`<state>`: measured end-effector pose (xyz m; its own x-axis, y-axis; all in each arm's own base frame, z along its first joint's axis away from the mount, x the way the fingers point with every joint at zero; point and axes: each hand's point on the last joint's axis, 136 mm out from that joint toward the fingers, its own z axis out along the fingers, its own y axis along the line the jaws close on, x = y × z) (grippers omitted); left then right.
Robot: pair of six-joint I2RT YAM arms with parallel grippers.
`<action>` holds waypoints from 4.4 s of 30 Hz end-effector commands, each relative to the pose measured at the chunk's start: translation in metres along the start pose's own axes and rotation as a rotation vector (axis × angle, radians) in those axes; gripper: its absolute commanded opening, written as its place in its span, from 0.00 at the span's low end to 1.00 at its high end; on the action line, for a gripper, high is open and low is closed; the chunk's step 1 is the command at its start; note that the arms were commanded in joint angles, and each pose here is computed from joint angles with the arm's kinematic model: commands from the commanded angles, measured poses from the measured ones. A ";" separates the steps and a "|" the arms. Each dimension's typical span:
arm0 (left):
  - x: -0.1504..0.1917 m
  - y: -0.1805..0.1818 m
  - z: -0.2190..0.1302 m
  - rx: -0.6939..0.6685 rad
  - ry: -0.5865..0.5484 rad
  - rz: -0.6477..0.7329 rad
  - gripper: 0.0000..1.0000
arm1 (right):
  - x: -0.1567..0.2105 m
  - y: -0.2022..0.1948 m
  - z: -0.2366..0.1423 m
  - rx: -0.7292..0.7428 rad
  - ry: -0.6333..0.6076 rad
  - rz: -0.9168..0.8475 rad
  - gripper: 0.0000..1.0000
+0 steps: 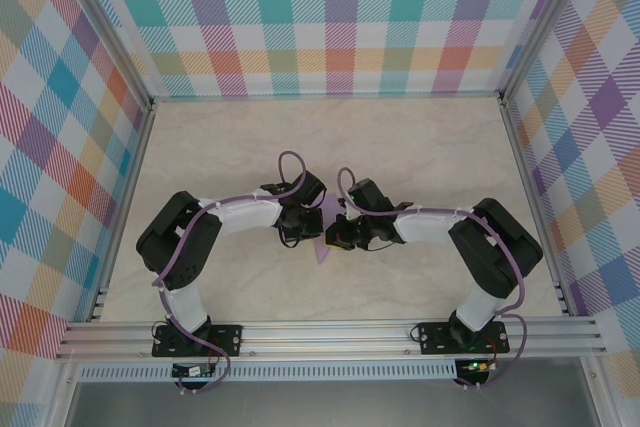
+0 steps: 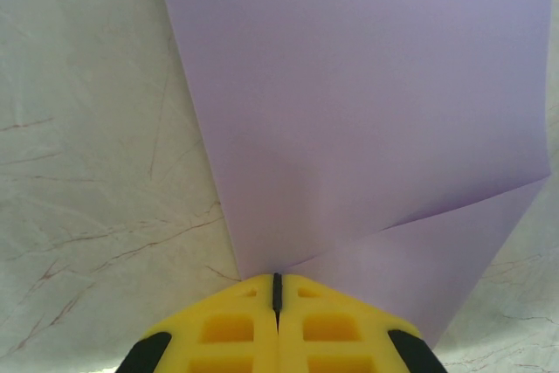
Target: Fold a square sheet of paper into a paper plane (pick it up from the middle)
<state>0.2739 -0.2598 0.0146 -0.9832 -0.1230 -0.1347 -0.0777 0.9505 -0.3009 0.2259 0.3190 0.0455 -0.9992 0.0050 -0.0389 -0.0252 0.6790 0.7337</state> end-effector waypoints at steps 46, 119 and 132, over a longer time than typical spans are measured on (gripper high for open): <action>0.044 0.087 0.020 -0.329 0.105 -0.042 0.00 | 0.047 -0.006 0.023 0.022 0.124 -0.024 0.00; 0.033 -0.048 -0.053 0.398 -0.030 -0.094 0.05 | -0.010 -0.026 0.012 0.099 0.002 0.052 0.00; 0.076 -0.035 -0.011 0.330 0.103 -0.100 0.00 | -0.011 -0.005 0.008 0.011 0.008 -0.039 0.00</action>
<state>0.2088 -0.2982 0.0335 -0.9842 -0.1753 -0.0253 -0.1242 0.7850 -0.6069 0.2412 0.3166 0.0218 -0.9997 0.0192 -0.0152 0.0034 0.7243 0.6895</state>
